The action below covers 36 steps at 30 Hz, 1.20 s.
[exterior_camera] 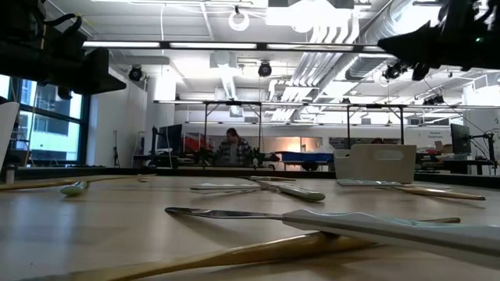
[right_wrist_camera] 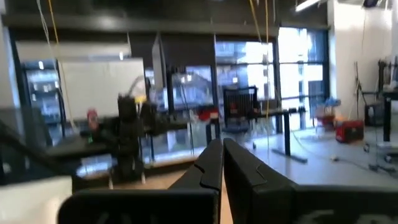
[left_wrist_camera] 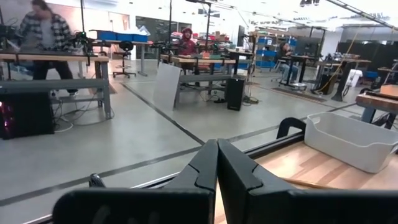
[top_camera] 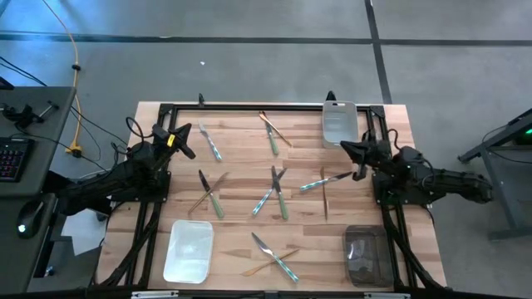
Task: Sort silverware by color (type)
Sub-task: Put the blue patterned table knife into the gray bin
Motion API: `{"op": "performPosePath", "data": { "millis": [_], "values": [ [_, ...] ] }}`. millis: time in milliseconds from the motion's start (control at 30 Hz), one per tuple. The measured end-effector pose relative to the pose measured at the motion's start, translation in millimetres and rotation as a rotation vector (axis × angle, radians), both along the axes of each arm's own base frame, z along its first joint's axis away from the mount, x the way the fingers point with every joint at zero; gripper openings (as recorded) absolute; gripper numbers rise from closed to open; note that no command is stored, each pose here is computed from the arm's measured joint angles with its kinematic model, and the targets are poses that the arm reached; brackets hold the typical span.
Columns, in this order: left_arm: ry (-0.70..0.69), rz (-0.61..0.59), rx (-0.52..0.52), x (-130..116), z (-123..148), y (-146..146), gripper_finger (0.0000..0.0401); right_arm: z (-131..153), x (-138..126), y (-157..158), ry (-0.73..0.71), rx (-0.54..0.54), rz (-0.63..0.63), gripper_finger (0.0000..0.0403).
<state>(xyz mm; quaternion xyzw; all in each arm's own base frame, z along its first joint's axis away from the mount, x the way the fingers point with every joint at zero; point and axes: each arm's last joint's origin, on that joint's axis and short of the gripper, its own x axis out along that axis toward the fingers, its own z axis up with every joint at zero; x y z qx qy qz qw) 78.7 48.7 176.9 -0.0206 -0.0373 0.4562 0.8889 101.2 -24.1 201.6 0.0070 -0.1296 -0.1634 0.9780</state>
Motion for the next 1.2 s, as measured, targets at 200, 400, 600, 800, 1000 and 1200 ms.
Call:
{"op": "performPosePath", "data": {
  "millis": [200,400,600,800,1000,1200],
  "values": [
    [0.021,-0.001,0.015,0,0,0,0.0,-11,25,-5,0.23,0.056,-0.007,0.0],
    [0.022,-0.002,0.015,0,0,0,0.0,-10,57,-12,0.453,0.143,-0.007,0.001],
    [0.028,-0.052,0.016,1,-1,-1,0.0,-8,92,-18,0.723,0.227,-0.002,0.0083],
    [0.029,-0.097,0.018,2,-1,-2,0.0,-8,119,-15,1.076,0.343,0.074,0.0166],
    [0.03,-0.11,0.019,3,-1,-2,0.0,-14,142,6,1.292,0.32,0.145,0.0192],
    [0.059,-0.108,0.031,3,-2,-2,0.0,-31,158,23,1.396,0.289,0.196,0.0193]
  ]
}}
